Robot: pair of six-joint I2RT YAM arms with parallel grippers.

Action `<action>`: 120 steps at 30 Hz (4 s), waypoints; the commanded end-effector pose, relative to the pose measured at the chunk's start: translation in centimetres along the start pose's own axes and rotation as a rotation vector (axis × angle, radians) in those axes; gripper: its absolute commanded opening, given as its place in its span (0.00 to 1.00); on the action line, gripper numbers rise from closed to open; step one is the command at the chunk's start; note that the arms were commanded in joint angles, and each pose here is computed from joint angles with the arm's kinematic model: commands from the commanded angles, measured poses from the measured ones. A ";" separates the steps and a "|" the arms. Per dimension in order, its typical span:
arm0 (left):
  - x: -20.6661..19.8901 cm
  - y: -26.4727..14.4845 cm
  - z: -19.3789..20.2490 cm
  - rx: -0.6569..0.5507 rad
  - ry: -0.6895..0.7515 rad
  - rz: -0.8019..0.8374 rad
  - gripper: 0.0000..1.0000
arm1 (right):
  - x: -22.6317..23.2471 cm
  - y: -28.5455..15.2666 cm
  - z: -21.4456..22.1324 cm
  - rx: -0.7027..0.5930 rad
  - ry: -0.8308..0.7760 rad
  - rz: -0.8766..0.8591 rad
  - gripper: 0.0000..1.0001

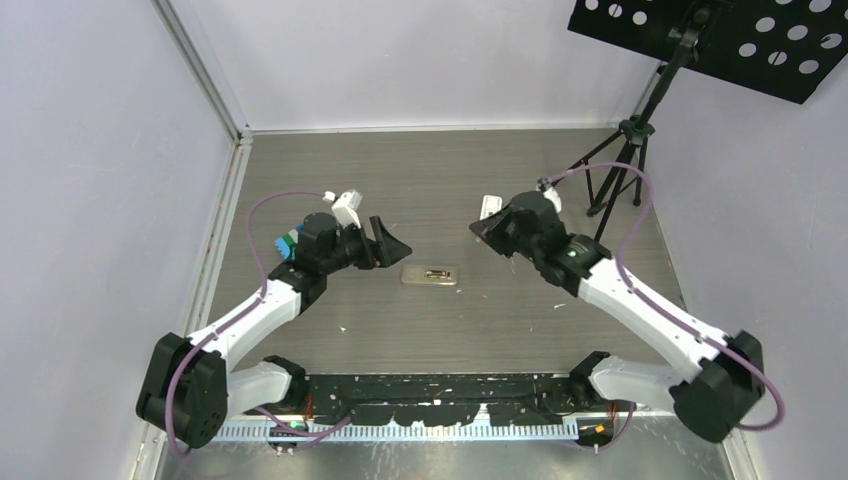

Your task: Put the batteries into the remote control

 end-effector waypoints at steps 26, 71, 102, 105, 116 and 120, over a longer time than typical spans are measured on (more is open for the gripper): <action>-16.1 -2.1 -7.0 -0.426 0.839 0.544 0.82 | 11.7 -11.9 -4.8 0.053 0.279 -0.785 0.00; -14.3 2.7 -9.3 -0.547 1.547 0.172 0.00 | 11.4 -5.7 -4.0 0.147 0.353 -0.535 0.48; -12.1 -0.6 -5.3 -0.336 1.013 0.149 0.80 | 5.8 -5.3 -4.5 -0.013 0.130 -0.406 0.00; -11.5 -1.2 -2.8 -0.233 0.808 0.206 0.81 | 4.5 -5.1 -3.9 0.025 -0.038 -0.432 0.00; -1.8 0.4 1.5 0.018 -0.103 0.212 0.64 | 0.3 -1.4 2.1 0.317 -0.258 -0.628 0.00; -0.1 1.0 2.6 0.066 -0.189 0.158 0.63 | -0.9 -0.1 3.3 0.384 -0.245 -0.600 0.00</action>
Point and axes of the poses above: each gripper's point midway between its finger pads, its own y axis out along the fingers, its own x axis along the line the jaws close on, z = x × y, the point moved 7 cm from there along -y, back along the fingers, and after that the axes turned 5 degrees about -y, right-handed, at the moved point
